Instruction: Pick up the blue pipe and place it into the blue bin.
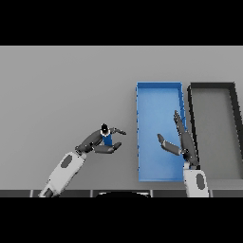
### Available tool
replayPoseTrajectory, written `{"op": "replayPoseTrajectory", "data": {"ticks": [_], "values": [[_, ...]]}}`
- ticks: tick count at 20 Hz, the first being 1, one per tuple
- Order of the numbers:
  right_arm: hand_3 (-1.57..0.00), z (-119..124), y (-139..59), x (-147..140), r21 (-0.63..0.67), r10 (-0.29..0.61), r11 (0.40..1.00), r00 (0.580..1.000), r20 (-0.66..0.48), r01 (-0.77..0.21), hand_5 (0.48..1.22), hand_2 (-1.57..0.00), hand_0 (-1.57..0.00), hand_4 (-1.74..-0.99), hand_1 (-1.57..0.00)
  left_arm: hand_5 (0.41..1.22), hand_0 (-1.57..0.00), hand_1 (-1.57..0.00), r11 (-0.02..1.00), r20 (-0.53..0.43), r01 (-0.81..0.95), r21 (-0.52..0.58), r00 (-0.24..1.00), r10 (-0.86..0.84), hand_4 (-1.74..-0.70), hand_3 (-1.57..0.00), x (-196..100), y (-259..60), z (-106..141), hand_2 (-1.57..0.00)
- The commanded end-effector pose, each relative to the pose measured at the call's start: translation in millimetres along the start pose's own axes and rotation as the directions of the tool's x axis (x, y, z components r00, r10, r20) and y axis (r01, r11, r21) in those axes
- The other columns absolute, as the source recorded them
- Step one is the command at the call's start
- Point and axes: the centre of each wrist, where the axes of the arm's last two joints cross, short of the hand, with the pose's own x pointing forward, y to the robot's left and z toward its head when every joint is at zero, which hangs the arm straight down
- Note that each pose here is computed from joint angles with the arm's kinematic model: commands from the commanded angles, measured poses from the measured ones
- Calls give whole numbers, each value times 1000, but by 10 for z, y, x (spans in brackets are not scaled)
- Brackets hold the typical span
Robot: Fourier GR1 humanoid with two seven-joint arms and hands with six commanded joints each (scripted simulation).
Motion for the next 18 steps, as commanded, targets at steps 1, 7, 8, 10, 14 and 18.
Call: {"op": "replayPoseTrajectory", "data": {"ticks": [1, 7, 8, 10, 14, 18], "values": [[1, 0, 28, 2, 6, 6, 1000, 1000, 0, -6, 602, 1, 1, -1259, 1, 828, -443, -592, 1000, 2, -22, 17, 1000, 22, -1345, -721, -8, -33, -59, -699], [1, 15, 17, 20, 8, 1, 1000, 1000, 10, -1, 615, 1, 1, -1258, 1, 1118, -1275, -1314, 999, 54, 11, 41, 998, -13, -1629, -1265, -20, -205, -63, -1342], [1, 10, 27, 8, 14, 1, 1000, 1000, 0, -1, 616, 1, 1, -1255, 1, 1139, -1334, -1366, 999, 74, 16, 44, 997, -19, -1649, -1307, -41, -218, -67, -1388], [1, 5, -1, 18, 19, 9, 1000, 1000, 8, -9, 622, 1, 1, -1250, 1, 1168, -1420, -1440, 999, 121, 13, 43, 993, -19, -1679, -1365, 0, -249, -39, -1454], [1, 6, 16, 31, 15, 12, 1000, 1000, 9, -12, 629, 1, 1, -1249, 1, 1199, -1509, -1517, 1000, 230, 20, 21, 973, -24, -1710, -1426, 288, -284, -114, -1523], [1, -9, 23, 33, 12, 34, 999, 999, 16, -35, 634, 1, 1, -1219, 1, 1212, -1546, -1549, 999, 299, 37, -27, 954, -28, -1721, -1444, 589, -313, -156, -1551]]}}
